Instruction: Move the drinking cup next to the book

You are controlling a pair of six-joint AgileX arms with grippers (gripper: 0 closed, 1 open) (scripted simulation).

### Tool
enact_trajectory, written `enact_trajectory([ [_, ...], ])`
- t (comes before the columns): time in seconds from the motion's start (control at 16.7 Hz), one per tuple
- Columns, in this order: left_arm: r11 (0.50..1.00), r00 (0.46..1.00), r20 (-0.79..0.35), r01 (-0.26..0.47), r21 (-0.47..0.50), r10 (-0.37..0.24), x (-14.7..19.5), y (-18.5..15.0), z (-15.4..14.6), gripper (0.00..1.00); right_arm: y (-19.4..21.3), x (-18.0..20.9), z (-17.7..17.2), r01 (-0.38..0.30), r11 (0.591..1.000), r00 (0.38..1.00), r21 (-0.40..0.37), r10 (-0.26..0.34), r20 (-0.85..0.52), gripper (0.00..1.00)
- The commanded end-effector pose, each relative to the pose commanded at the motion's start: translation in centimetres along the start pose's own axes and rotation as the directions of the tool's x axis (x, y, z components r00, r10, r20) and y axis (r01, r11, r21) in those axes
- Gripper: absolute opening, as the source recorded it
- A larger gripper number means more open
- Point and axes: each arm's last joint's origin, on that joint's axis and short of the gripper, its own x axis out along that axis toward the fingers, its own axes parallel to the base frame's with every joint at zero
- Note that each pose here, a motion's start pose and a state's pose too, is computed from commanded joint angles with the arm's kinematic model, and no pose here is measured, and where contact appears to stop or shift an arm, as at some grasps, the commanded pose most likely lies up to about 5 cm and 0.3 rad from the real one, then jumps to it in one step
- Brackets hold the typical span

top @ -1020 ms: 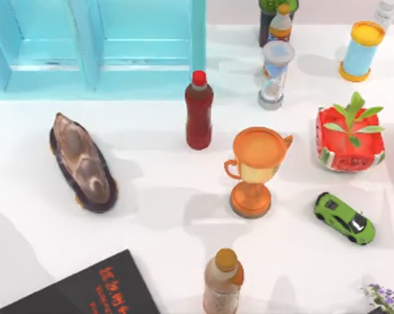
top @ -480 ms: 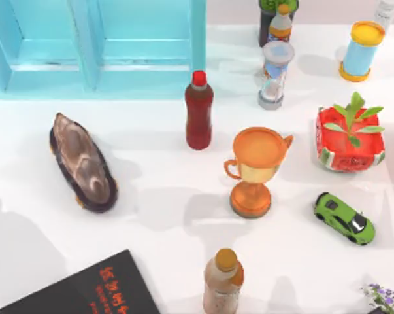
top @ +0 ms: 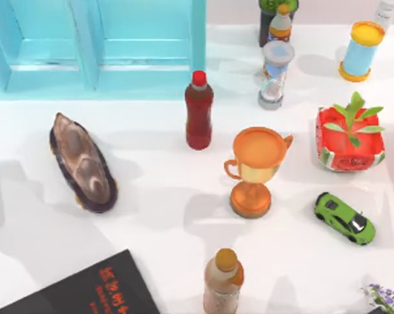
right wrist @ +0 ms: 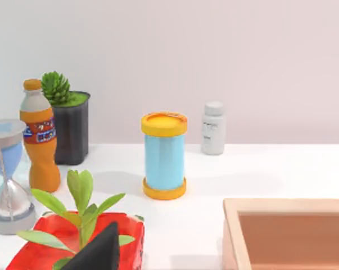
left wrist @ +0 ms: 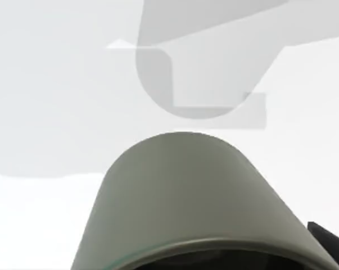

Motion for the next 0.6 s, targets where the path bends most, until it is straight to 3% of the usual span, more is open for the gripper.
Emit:
enact_trajectory([
  [0.3, 0.969, 0.997, 0.068, -0.006, -0.249, 0.023, -1.0, -0.1, 8.5, 0.00, 0.0, 0.0, 0.0, 0.000, 1.000, 1.000, 0.000, 0.000, 0.000, 1.00],
  [0.42, 0.923, 0.995, 0.096, 0.024, -0.383, 0.013, -1.3, -1.1, 12.2, 0.00, 0.0, 0.0, 0.0, 0.000, 1.000, 1.000, 0.000, 0.000, 0.000, 1.00],
  [0.6, 0.807, 0.992, 0.123, 0.088, -0.584, -0.019, -1.4, -3.3, 17.3, 0.00, 0.0, 0.0, 0.0, 0.000, 1.000, 1.000, 0.000, 0.000, 0.000, 1.00],
])
